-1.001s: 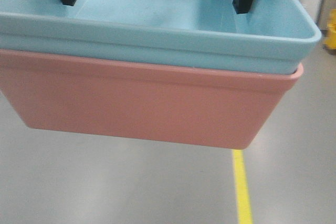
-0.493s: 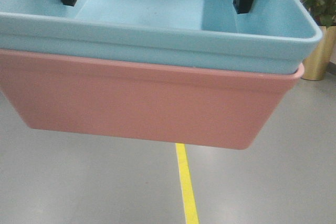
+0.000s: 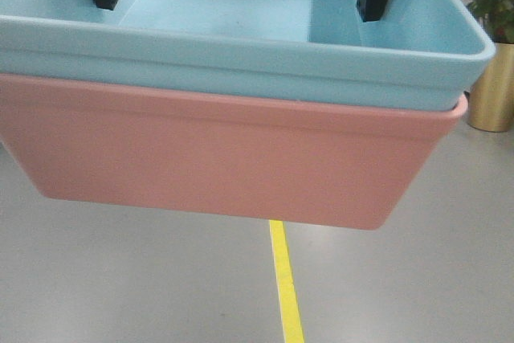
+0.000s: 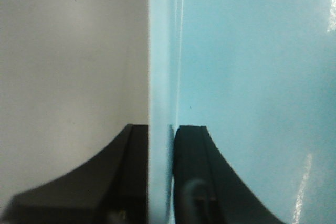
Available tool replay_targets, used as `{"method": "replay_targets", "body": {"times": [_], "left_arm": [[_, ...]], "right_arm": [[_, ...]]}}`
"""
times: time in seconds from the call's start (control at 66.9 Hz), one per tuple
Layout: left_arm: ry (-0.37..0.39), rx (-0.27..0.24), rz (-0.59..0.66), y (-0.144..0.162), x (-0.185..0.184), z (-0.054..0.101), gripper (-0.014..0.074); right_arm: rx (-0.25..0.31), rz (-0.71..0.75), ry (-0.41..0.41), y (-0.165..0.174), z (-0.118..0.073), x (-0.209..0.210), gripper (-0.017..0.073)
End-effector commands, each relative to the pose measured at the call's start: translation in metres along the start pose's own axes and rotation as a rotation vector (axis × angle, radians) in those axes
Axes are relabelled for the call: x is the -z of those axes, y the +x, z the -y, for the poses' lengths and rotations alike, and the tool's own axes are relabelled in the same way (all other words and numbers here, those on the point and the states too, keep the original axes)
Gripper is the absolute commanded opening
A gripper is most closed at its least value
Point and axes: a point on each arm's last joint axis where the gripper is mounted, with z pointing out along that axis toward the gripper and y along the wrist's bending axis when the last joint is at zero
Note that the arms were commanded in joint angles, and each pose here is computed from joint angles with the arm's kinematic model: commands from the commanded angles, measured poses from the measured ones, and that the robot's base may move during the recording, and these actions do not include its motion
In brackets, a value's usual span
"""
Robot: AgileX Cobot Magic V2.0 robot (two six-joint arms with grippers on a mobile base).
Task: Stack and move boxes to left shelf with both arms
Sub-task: 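Keep holding the stacked bins with both grippers while driving onward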
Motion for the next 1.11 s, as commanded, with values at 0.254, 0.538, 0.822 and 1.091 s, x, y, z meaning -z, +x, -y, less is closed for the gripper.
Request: {"method": "replay_targets", "body": {"times": [0.254,0.538,0.822,1.091], "left_arm": [[0.27,0.049,0.176,-0.0161,0.03,0.0245,-0.0003],[0.267,0.046,0.171,-0.0158,0.0277,0.0256,-0.0003],[0.267,0.046,0.171,-0.0158,0.0277,0.0256,-0.0003],[0.264,0.044,0.166,-0.0155,0.0254,0.0267,-0.0003]], "right_arm": [[-0.026,0.244,-0.253,-0.0232,-0.0214,0.0332,0.0056],[-0.025,0.218,-0.234,-0.0209,-0.0198,0.0322,0.0056],[-0.025,0.213,-0.23,-0.0205,-0.0195,0.0321,0.0056],[-0.019,0.212,-0.221,-0.0204,-0.0187,0.0319,0.0056]]}}
